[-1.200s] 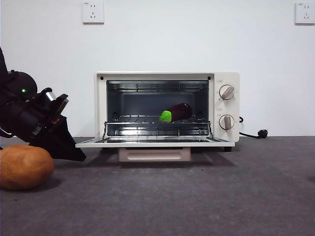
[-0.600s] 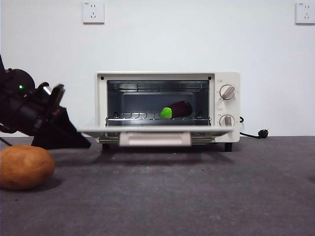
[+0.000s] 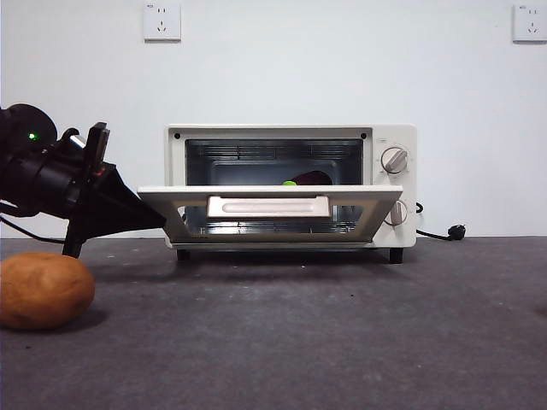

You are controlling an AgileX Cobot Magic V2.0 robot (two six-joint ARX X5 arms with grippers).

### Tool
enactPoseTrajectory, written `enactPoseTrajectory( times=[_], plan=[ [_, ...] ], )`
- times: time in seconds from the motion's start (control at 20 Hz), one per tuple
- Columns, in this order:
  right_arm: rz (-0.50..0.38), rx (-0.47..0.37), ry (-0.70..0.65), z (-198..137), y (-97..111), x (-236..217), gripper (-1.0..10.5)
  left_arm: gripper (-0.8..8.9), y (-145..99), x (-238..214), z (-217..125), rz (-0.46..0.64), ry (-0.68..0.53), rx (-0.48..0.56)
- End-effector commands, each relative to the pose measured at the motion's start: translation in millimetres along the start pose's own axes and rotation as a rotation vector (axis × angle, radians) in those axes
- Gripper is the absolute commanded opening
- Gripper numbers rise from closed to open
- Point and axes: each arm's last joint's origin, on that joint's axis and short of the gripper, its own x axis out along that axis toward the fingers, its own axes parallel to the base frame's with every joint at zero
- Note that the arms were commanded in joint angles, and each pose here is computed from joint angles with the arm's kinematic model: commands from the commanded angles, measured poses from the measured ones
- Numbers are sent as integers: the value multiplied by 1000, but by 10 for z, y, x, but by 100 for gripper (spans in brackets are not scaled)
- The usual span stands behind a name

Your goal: Take the eggplant from the table,put the eggplant in the oven

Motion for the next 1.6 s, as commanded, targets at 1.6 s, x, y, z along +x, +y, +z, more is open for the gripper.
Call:
enactPoseTrajectory(
  times=[1.6],
  plan=[
    [-2, 15, 22, -29, -3, -4, -9, -6, -315, -39, 720, 157, -190, 174]
  ],
)
